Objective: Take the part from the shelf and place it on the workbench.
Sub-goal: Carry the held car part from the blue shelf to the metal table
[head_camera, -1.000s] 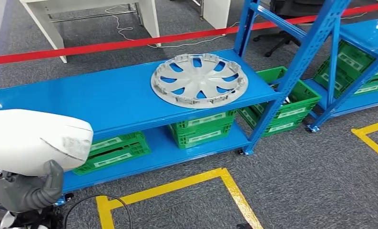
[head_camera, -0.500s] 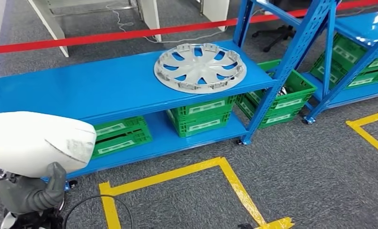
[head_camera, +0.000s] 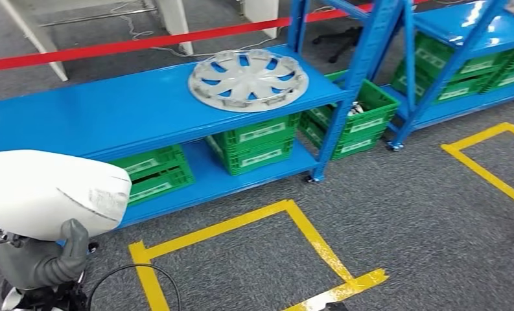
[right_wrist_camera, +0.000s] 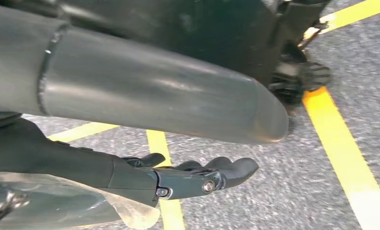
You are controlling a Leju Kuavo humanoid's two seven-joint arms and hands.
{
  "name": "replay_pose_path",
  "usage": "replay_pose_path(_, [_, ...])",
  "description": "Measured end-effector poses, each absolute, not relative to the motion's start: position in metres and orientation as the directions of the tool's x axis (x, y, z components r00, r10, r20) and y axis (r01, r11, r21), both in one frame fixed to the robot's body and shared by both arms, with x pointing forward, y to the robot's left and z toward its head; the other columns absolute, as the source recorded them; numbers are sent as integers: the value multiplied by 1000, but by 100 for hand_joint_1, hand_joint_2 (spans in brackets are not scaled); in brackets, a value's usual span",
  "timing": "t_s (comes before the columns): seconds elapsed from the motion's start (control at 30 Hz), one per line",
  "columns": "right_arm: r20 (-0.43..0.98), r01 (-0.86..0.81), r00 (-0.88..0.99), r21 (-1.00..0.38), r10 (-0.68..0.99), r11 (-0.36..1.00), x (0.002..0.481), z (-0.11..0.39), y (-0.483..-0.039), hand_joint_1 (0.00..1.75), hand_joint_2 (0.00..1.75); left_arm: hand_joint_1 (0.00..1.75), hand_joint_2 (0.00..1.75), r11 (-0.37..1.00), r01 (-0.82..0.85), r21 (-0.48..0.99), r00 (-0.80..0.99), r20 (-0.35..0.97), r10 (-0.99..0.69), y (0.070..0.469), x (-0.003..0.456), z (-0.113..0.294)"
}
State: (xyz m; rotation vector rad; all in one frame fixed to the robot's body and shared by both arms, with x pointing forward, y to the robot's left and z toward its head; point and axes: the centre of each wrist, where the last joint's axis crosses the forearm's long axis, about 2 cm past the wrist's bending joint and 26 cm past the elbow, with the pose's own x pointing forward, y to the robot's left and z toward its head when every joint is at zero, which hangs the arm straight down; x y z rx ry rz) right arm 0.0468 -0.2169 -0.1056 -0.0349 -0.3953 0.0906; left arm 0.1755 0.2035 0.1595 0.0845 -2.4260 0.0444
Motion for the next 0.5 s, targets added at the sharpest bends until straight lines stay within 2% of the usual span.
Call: replay_pose_path(0.5, [372,-88,923,-42,97,995,44,-106,-216,0,0,175,175,997,-71,-13,-752,658,-45,206,176,159])
